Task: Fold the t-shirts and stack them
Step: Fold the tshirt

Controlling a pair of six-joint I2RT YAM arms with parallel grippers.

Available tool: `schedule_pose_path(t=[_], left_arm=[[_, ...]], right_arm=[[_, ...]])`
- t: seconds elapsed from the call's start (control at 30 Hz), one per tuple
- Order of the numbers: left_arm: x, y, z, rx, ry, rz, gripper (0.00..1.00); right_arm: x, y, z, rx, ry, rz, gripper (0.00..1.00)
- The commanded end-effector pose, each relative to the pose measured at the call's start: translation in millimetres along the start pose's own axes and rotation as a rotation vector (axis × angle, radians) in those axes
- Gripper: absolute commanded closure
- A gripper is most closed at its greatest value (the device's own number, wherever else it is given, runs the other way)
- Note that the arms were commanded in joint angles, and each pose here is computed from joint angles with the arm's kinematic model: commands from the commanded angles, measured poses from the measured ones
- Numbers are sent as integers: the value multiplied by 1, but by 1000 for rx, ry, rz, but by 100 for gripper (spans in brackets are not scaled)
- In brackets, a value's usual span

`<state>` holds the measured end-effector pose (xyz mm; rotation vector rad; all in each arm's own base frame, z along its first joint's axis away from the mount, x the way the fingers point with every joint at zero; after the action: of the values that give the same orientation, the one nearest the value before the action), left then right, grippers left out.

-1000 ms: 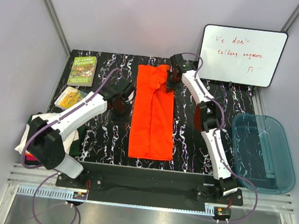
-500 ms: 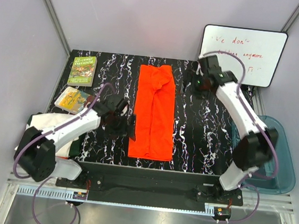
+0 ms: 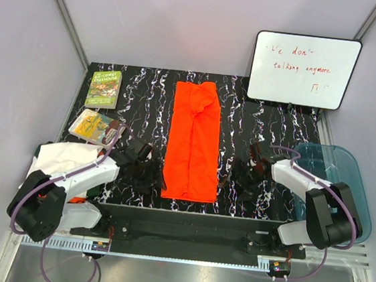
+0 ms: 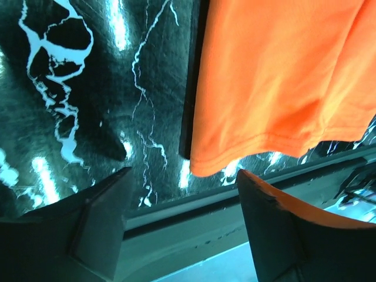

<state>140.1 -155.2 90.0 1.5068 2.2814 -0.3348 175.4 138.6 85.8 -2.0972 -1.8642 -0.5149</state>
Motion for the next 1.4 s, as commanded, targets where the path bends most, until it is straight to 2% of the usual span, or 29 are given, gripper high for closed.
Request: schedule_pose_path(t=[0.0, 0.23, 0.37, 0.4, 0.5, 0.57, 0.6, 0.63, 0.67, 0.73, 0.87, 1.17, 1.37], left_arm=[[-15, 2, 9, -12, -118, -46, 27], [-17, -3, 24, 14, -128, -72, 33], [-20, -4, 29, 19, -112, -71, 45], [-19, -4, 31, 16, -102, -75, 55], [-19, -2, 34, 8, -87, -80, 65], [-20, 0, 36, 6, -78, -76, 76], [-22, 2, 38, 6, -75, -72, 82], [-24, 3, 40, 9, -71, -70, 95], [-26, 5, 41, 7, -74, -62, 100], [-35, 8, 41, 10, -82, -49, 100], [-50, 14, 26, -12, -109, -28, 100], [-92, 32, -41, -145, -164, 18, 100], [-116, 50, -60, -208, -173, 47, 100]], right_arm=[[23, 6, 7, -62, 207, 50, 7], [36, -1, 27, 1, 261, 85, 14], [39, -7, 40, 80, 242, 113, 21], [39, -9, 42, 98, 241, 121, 25], [39, -14, 42, 156, 220, 149, 36], [39, -18, 39, 200, 182, 156, 40], [39, -18, 38, 212, 173, 156, 45], [40, -17, 36, 221, 171, 152, 63], [40, -18, 34, 228, 167, 147, 72], [44, -17, 28, 211, 179, 131, 86], [51, -12, 17, 193, 175, 97, 99], [89, 20, -31, 53, 207, -60, 100], [103, 54, -45, -23, 193, -126, 100]])
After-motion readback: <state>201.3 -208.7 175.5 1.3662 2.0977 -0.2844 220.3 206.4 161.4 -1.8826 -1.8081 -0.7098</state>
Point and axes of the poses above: each gripper's point midway between its finger pads, its own z axis out along the fingers, its own x axis along the line the jaws close on, y = z × x, the point moved 6 cm from there along -z, back along the fingers, and after that the axes turned 12 degrees about -z, right-handed, at the moved point
